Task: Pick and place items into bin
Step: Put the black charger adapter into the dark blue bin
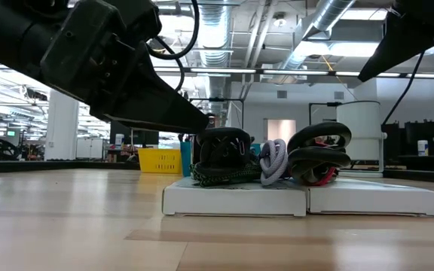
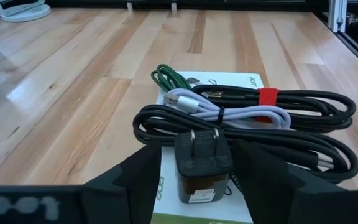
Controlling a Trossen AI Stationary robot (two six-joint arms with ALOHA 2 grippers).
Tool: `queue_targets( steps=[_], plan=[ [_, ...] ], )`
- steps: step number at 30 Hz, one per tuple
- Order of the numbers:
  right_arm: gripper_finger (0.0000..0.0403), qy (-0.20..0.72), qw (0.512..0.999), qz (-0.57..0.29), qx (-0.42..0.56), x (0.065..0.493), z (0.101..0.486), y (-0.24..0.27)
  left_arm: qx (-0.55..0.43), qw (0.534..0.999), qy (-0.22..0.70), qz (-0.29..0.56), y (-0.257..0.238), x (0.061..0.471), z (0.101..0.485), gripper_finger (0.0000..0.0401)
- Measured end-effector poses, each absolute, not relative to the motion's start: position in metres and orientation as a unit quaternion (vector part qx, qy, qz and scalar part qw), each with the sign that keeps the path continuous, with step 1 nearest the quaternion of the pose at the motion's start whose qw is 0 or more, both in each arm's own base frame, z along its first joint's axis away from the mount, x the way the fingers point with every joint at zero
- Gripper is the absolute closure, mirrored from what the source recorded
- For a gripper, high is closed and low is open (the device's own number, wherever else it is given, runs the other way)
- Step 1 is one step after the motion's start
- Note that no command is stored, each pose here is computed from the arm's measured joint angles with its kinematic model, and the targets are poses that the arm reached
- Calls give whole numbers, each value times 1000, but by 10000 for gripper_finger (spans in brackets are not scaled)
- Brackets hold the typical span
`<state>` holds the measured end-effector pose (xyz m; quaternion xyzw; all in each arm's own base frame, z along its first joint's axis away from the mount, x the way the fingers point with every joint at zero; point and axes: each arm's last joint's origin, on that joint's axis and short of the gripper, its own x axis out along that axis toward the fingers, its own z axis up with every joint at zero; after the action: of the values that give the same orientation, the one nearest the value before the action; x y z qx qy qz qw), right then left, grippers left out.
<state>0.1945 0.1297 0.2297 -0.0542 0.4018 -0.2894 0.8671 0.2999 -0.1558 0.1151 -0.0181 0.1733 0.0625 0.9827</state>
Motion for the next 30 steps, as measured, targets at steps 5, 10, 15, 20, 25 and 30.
queue_targets(
  steps=[5,10,15,20,25,30],
  plan=[
    [159,402,867,-289,-54,194,230,130,-18,983,173,64,-155,300,115,183],
    [159,402,867,-289,-54,195,230,130,-19,982,182,57,-152,302,114,160],
    [159,402,867,-289,-54,195,230,130,-22,981,188,48,-150,303,113,156],
    [159,402,867,-289,-54,195,230,130,-21,981,188,47,-150,303,113,156],
    [159,402,867,-289,-54,195,230,130,-19,979,196,46,-148,303,112,156],
    [159,402,867,-289,-54,195,230,130,-29,978,204,34,-144,305,111,156]
  ],
)
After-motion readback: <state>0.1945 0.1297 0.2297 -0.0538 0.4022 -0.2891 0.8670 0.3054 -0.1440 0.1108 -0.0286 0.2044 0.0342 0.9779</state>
